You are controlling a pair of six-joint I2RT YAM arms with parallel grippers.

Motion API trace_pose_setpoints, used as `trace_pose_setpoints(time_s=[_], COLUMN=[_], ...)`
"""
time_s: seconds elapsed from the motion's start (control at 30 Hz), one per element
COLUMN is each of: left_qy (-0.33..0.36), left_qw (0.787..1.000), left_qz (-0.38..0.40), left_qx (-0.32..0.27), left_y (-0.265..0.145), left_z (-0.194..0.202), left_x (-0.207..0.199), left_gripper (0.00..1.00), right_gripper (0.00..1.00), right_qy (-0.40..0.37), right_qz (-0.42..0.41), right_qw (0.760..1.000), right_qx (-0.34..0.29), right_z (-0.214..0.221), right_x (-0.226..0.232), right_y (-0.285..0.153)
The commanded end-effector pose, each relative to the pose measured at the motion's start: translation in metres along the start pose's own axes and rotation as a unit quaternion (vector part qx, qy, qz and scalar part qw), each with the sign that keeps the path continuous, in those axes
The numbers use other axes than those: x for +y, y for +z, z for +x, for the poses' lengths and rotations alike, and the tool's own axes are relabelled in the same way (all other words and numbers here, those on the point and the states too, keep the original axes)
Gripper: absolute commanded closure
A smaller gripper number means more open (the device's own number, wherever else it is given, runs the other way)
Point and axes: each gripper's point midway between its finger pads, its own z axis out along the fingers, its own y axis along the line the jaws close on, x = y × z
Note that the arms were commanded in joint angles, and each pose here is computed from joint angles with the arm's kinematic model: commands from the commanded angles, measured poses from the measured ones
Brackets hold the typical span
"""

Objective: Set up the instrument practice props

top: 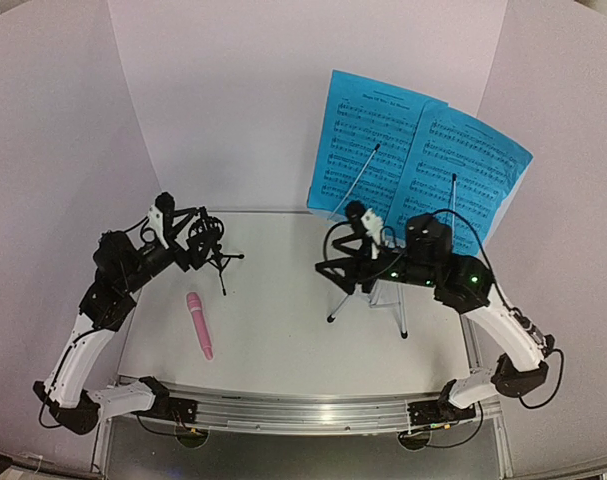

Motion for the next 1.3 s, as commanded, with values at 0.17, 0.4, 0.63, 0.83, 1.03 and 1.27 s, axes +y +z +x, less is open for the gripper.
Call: trace_pose_setpoints(time_s=[0.17,0.4,0.63,0.83,1.03,1.27], left_qy=[-0.211,-0.352,-0.405,-0.336,-0.311,-0.305], left_qw=[0.933,0.833,0.741,0.763,0.758,0.727], left_qz=[-0.286,-0.406,-0.449,-0.398,-0.384,-0.409], left_qx=[0.052,0.131,0.293,0.382,0.426,0.46], left_y=[-0.071,-0.11,-0.116,-0.088,-0.076,-0.084], left_z=[0.095,0.221,0.334,0.386,0.422,0.455], left_x=[0.128,0.164,0.165,0.152,0.144,0.149], left_gripper=[0.19,0.21,0.22,0.19,0.17,0.28], right_gripper=[0.22,0.22,0.21,0.21,0.22,0.21], right_qy=[-0.058,-0.004,0.049,0.1,0.127,0.127], right_qz=[-0.049,0.037,0.159,0.22,0.253,0.272], right_qw=[0.99,0.985,0.963,0.937,0.923,0.923], right_qx=[0.122,0.167,0.211,0.252,0.261,0.24], right_z=[0.097,0.205,0.287,0.346,0.368,0.358], right_x=[0.049,0.002,-0.05,-0.073,-0.084,-0.09], right_y=[0.108,0.163,0.165,0.147,0.127,0.112])
